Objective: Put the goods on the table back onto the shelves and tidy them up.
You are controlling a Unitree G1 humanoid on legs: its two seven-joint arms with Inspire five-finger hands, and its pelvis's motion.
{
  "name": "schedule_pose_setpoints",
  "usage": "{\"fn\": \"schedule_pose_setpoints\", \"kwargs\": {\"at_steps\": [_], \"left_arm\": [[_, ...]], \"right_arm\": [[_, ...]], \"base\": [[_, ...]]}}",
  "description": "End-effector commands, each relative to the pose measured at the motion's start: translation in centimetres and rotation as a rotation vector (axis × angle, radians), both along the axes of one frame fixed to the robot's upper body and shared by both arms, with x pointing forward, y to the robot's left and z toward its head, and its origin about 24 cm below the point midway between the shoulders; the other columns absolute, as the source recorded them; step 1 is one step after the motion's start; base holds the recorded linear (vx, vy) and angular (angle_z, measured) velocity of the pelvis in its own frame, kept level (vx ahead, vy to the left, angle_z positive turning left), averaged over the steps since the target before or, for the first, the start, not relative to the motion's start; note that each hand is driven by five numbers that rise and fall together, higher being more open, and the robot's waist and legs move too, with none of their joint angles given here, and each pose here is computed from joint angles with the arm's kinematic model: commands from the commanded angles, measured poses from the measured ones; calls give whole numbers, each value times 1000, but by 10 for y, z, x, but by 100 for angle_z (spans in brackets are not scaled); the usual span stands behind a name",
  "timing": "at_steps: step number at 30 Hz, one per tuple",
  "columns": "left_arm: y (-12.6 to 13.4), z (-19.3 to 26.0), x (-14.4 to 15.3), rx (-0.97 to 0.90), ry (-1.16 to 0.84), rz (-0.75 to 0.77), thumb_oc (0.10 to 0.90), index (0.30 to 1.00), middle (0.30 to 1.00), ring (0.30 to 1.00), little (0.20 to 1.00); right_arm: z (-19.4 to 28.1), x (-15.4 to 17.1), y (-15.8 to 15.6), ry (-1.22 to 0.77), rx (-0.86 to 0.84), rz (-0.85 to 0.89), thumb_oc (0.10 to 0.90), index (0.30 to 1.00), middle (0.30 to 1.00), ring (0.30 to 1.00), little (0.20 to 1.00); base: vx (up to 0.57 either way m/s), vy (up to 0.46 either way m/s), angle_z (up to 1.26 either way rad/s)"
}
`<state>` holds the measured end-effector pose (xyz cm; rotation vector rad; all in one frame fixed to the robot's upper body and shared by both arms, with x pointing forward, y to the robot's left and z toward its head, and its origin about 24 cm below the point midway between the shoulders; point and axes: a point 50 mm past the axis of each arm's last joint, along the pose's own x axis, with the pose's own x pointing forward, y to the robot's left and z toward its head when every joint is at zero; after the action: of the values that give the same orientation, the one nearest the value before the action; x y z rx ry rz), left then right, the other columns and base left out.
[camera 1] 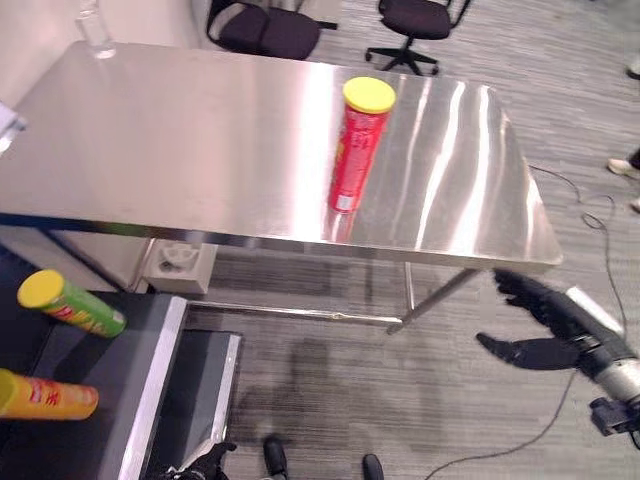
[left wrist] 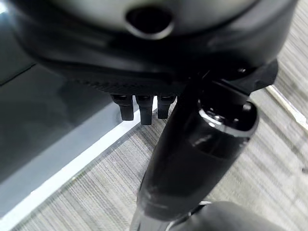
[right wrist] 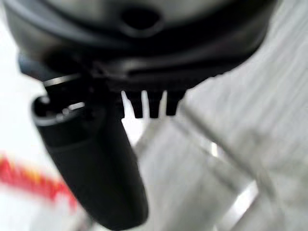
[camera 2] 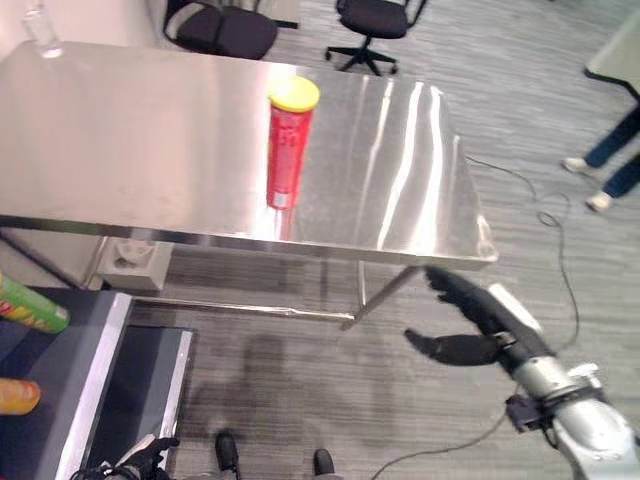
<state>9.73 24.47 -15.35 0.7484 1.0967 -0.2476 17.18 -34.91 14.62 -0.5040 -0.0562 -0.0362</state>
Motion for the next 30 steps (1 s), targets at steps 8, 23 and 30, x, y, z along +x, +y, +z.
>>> {"fn": "schedule_pose_setpoints", "kwargs": {"at_steps": [8,23,30], "left_arm": [[-86,4,49,-230,-147,-157,800,900,900,900,900],[-79,1,43,-178,-114,-184,800,900,900,900,900],[-92,1,42,-213,-104,-260,800,900,900,900,900]], "right_arm": [[94,21,13,-782,57,-137,800,900,900,900,900],[110,27,44,-910,-53,-140,800,900,900,900,900],[119,19,43,-946,14,-62,800,900,900,900,900]], "base": [[36,107,-17],[165,-136,45],[116,-194,20]]}}
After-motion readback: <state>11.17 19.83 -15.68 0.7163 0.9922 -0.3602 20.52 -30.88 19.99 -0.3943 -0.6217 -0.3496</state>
